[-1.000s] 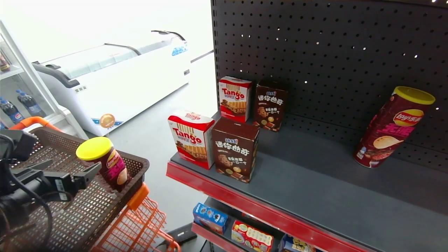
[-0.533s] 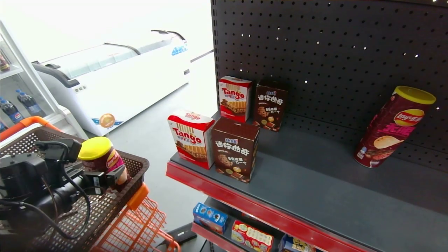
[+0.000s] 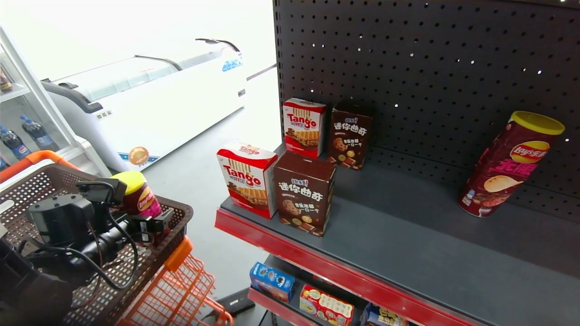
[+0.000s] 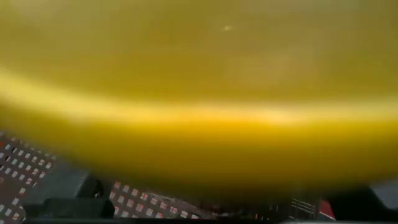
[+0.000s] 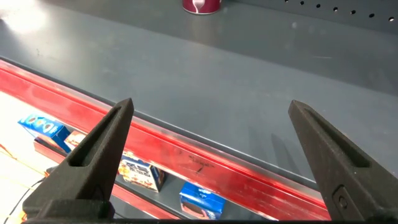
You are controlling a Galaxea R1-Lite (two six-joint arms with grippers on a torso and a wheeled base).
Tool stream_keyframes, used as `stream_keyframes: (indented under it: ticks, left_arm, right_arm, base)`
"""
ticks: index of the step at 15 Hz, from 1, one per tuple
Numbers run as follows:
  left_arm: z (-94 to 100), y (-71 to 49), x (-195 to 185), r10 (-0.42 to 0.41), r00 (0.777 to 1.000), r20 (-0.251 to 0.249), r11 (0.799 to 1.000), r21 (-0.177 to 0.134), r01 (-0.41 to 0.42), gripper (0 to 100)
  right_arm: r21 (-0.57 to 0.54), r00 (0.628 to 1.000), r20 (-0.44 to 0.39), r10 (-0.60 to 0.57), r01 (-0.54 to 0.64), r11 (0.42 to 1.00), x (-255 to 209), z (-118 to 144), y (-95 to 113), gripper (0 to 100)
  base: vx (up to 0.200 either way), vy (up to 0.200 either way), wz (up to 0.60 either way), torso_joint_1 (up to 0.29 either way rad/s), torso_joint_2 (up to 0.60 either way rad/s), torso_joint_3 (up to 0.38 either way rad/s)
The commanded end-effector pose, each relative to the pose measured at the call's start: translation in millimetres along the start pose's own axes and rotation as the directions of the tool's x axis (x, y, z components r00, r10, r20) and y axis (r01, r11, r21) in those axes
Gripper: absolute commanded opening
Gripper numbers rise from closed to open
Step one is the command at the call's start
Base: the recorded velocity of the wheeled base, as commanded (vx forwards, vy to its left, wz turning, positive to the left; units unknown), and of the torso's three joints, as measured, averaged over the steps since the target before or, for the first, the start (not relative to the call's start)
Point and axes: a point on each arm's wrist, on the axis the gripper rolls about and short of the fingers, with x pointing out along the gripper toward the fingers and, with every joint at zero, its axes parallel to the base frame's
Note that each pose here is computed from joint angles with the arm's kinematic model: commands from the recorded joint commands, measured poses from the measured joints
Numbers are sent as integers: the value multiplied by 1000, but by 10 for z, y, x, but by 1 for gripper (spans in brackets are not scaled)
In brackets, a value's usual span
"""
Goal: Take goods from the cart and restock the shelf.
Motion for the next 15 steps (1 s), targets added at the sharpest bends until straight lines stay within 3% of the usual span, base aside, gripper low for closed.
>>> stream_keyframes:
  ticks: [1, 2, 5, 7, 8, 9, 10, 11, 12, 13, 15]
  left_arm:
    - [-44, 1, 107, 2, 1000, 2, 1000, -13, -2, 100]
    - [-10, 2, 173, 1, 1000, 29, 1000, -27, 0, 0]
    - [52, 1, 243, 0, 997, 73, 1000, -15, 1, 0]
    - [173, -42, 272, -11, 991, 132, 1000, -8, 13, 0]
    - [173, -42, 272, -11, 991, 132, 1000, -8, 13, 0]
    - [340, -106, 212, -28, 980, 197, 1000, 3, 28, 0]
    - [410, -135, 169, -35, 975, 218, 999, 19, 32, 0]
    - [618, -203, 20, -64, 961, 268, 997, 51, 52, 0]
    - [663, -235, -20, -75, 959, 273, 996, 56, 62, 0]
    - [852, -306, -209, -104, 950, 295, 994, 66, 88, 0]
    - [1019, -295, -392, -106, 929, 355, 994, 74, 85, 0]
  right_arm:
    - [0, 1000, 1, 0, 0, 1000, 0, 5, 0, 100]
    - [0, 1000, -1, 1, -1, 1000, 1, 1, 0, 100]
    - [0, 1000, -1, 0, 0, 1000, 1, 1, 0, 100]
    - [0, 1000, -1, 1, -1, 1000, 1, 1, 0, 100]
    - [0, 1000, -1, 1, -1, 1000, 1, 1, 0, 100]
    - [0, 1000, 1, 0, 0, 1000, 0, 5, 0, 100]
    - [0, 1000, 1, 0, 0, 1000, 0, 5, 0, 100]
    - [0, 1000, -1, 0, 0, 1000, 1, 1, 0, 100]
    - [0, 1000, 1, 0, 0, 1000, 0, 5, 0, 100]
    - [0, 1000, 1, 0, 0, 1000, 0, 5, 0, 100]
    - [0, 1000, -1, 0, 0, 1000, 1, 1, 0, 100]
  base:
    - [0, 0, 0, 0, 0, 0]
    - [0, 0, 0, 0, 0, 0]
    - [0, 0, 0, 0, 0, 0]
    - [0, 0, 0, 0, 0, 0]
    - [0, 0, 0, 0, 0, 0]
    - [0, 0, 0, 0, 0, 0]
    - [0, 0, 0, 0, 0, 0]
    - [0, 0, 0, 0, 0, 0]
    - [0, 0, 0, 0, 0, 0]
    - [0, 0, 0, 0, 0, 0]
    - [0, 0, 0, 0, 0, 0]
